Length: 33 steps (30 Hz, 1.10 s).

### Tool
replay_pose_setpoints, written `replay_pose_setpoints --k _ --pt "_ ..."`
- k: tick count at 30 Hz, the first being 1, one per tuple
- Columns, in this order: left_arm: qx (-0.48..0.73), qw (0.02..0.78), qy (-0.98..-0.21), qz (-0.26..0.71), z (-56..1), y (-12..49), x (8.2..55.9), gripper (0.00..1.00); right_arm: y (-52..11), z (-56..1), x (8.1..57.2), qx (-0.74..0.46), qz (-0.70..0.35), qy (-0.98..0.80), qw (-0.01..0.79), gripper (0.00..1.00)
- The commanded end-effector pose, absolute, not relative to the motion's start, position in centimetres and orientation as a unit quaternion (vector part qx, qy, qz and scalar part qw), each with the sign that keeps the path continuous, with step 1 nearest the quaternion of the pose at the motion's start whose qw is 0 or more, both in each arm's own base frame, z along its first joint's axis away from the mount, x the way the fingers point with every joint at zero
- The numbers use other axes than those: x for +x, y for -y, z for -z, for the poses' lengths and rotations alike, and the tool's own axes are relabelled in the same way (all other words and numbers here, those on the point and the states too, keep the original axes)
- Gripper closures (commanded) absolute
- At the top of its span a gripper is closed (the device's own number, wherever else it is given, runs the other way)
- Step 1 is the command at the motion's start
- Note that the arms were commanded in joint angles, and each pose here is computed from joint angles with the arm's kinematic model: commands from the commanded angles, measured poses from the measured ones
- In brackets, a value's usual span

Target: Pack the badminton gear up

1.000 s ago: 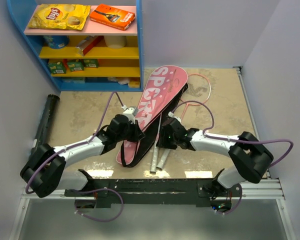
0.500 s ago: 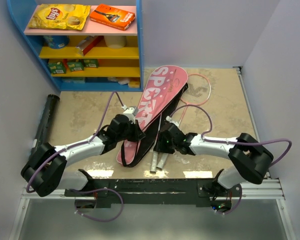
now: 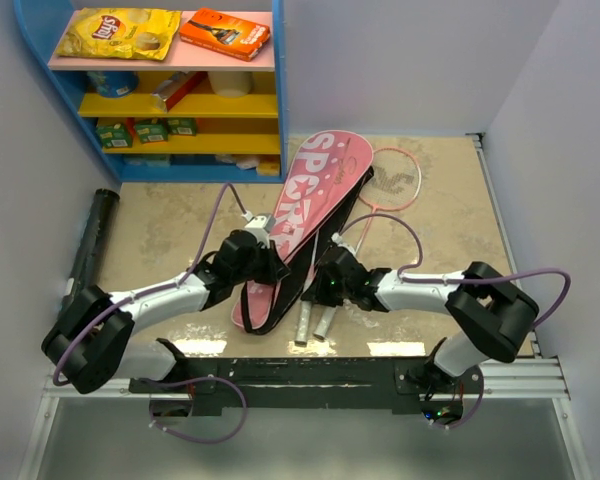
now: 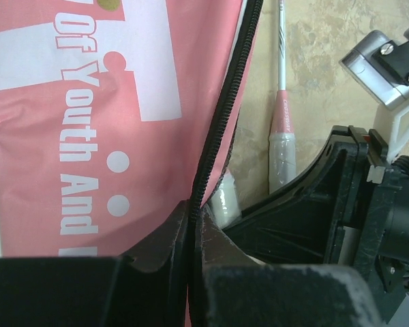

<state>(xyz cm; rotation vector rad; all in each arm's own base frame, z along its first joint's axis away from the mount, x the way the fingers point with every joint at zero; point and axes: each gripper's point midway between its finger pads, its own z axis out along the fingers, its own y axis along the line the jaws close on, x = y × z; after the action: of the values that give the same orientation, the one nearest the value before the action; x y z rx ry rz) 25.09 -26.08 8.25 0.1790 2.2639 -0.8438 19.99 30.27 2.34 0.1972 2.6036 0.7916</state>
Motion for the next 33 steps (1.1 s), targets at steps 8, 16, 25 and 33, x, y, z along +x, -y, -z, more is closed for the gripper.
replay_pose_setpoints --k 8,16,25,33 --pt "0.068 0.35 -0.858 0.369 -7.5 26.6 22.9 1.0 -30.4 -6.1 20.9 0.062 -0.287 -0.925 0.239 1.0" --pt "0.062 0.335 -0.854 0.393 -7.1 27.4 21.3 1.0 -32.7 -8.7 21.8 0.071 -0.335 -0.907 0.245 1.0" --pt "0.046 0.323 -0.849 0.416 -6.6 27.5 20.0 1.0 -34.3 -9.9 22.6 0.092 -0.369 -0.892 0.244 1.0" --pt "0.034 0.343 -0.824 0.449 -7.9 27.7 19.4 1.0 -35.9 -11.2 23.9 0.072 -0.387 -0.882 0.26 1.0"
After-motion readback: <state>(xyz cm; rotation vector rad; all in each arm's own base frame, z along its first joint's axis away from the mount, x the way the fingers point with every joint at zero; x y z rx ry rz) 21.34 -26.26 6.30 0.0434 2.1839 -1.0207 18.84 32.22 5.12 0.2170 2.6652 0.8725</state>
